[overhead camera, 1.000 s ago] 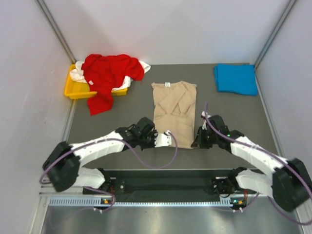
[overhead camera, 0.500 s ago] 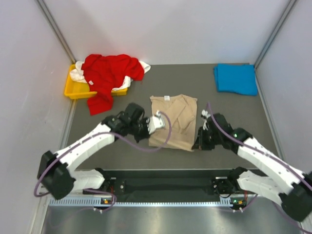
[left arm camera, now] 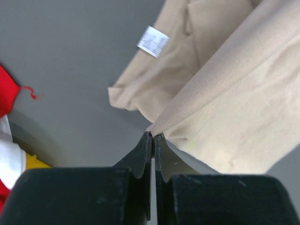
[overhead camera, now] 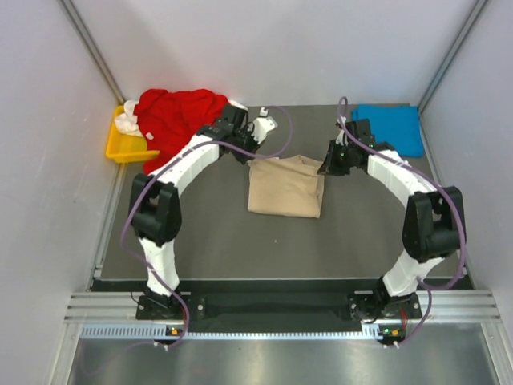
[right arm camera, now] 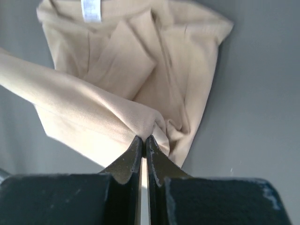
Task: Fold and stack the t-shirts
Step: Fold the tshirt, then neatly place the folded tshirt to the corner
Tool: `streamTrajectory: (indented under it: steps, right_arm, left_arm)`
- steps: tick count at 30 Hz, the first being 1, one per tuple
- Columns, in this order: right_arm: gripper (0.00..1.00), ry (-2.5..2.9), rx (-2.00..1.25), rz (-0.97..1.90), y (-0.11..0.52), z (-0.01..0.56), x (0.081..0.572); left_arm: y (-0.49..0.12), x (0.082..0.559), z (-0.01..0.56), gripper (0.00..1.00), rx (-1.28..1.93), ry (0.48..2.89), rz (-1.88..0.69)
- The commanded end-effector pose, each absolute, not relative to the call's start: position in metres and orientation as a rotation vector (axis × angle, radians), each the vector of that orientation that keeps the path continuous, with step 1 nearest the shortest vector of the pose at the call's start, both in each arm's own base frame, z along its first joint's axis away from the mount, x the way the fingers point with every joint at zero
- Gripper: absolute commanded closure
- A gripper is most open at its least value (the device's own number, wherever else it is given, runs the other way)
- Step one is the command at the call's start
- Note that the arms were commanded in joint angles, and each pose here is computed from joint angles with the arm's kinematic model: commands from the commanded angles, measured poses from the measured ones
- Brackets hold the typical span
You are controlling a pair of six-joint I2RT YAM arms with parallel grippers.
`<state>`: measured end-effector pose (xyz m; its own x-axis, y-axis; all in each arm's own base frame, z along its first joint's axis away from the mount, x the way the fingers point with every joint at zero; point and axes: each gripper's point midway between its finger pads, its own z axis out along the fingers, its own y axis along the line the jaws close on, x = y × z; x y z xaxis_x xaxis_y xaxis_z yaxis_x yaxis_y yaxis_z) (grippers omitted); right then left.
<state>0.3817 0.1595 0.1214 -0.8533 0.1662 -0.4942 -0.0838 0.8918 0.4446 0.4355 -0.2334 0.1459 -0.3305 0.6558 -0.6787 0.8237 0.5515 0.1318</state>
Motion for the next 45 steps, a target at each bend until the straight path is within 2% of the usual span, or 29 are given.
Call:
streamTrajectory:
  steps: [1, 10, 11, 12, 13, 15, 16, 20, 21, 22, 24, 26, 28, 29, 30, 31, 35, 38, 39, 41, 42, 44, 45]
  right_arm:
    - [1.0, 2.431, 0.066, 0.56, 0.142, 0.137, 0.422]
    - [1.0, 2.467, 0.124, 0.571, 0.141, 0.111, 0.46]
    - [0.95, 2.462, 0.135, 0.573, 0.141, 0.11, 0.462]
    - [0.83, 2.446, 0.152, 0.573, 0.14, 0.111, 0.468]
    - [0.74, 2.449, 0.168, 0.566, 0.139, 0.106, 0.471]
    - [0.59, 2.429, 0.204, 0.54, 0.132, 0.109, 0.482]
    - [0.58, 2.421, 0.23, 0.522, 0.123, 0.109, 0.487]
    - [0.48, 2.339, 0.229, 0.445, 0.109, 0.138, 0.481]
    - [0.36, 2.33, 0.207, 0.478, 0.113, 0.139, 0.467]
    - [0.29, 2.338, 0.186, 0.51, 0.119, 0.136, 0.457]
    - [0.2, 2.417, 0.179, 0.551, 0.125, 0.108, 0.428]
    - [0.16, 2.427, 0.171, 0.603, 0.133, 0.099, 0.415]
    - [0.07, 2.448, 0.183, 0.657, 0.141, 0.081, 0.405]
    - [0.07, 2.454, 0.184, 0.68, 0.144, 0.076, 0.404]
    - [0.07, 2.466, 0.178, 0.717, 0.15, 0.071, 0.402]
    - [0.09, 2.503, 0.187, 0.741, 0.156, 0.054, 0.401]
    - [0.14, 2.499, 0.214, 0.839, 0.171, 0.04, 0.409]
    - [0.28, 2.478, 0.221, 0.95, 0.187, 0.038, 0.418]
    - [0.39, 2.466, 0.22, 0.971, 0.191, 0.041, 0.422]
    - [0.53, 2.477, 0.217, 0.969, 0.195, 0.036, 0.424]
    - [0.66, 2.465, 0.212, 0.973, 0.197, 0.04, 0.429]
    - [0.81, 2.465, 0.204, 0.961, 0.195, 0.039, 0.434]
    - [0.94, 2.466, 0.191, 0.932, 0.191, 0.041, 0.438]
  left_arm:
    - [-0.216, 0.471, 0.142, 1.0, 1.129, 2.132, -0.197]
    - [-0.223, 0.503, 0.112, 1.0, 1.117, 2.168, -0.162]
    - [-0.224, 0.506, 0.113, 1.0, 1.105, 2.165, -0.157]
    - [-0.224, 0.51, 0.108, 0.97, 1.087, 2.17, -0.152]
    - [-0.224, 0.514, 0.107, 0.75, 1.069, 2.166, -0.142]
    - [-0.224, 0.527, 0.106, 0.49, 1.003, 2.166, -0.109]
    - [-0.225, 0.536, 0.115, 0.26, 0.978, 2.145, -0.094]
    - [-0.216, 0.551, 0.132, 0.22, 0.912, 2.149, -0.048]
    - [-0.211, 0.551, 0.146, 0.22, 0.873, 2.138, -0.074]
    - [-0.208, 0.55, 0.153, 0.22, 0.854, 2.132, -0.097]
    - [-0.204, 0.534, 0.156, 0.22, 0.831, 2.149, -0.149]
    - [-0.2, 0.509, 0.132, 0.22, 0.864, 2.207, -0.194]
    - [-0.197, 0.489, 0.14, 0.22, 0.874, 2.196, -0.227]
    - [-0.191, 0.472, 0.123, 0.22, 0.889, 2.241, -0.24]
    - [-0.188, 0.464, 0.136, 0.22, 0.877, 2.216, -0.25]
    - [-0.179, 0.444, 0.125, 0.22, 0.885, 2.247, -0.265]
    - [-0.167, 0.426, 0.132, 0.21, 0.863, 2.221, -0.275]
    - [-0.159, 0.42, 0.135, 0.21, 0.831, 2.227, -0.294]
    - [-0.156, 0.419, 0.138, 0.21, 0.815, 2.225, -0.307]
    - [-0.152, 0.417, 0.135, 0.21, 0.802, 2.234, -0.311]
    - [-0.149, 0.417, 0.138, 0.21, 0.791, 2.229, -0.308]
    - [-0.144, 0.416, 0.137, 0.21, 0.778, 2.234, -0.306]
    - [-0.14, 0.417, 0.14, 0.21, 0.765, 2.23, -0.309]
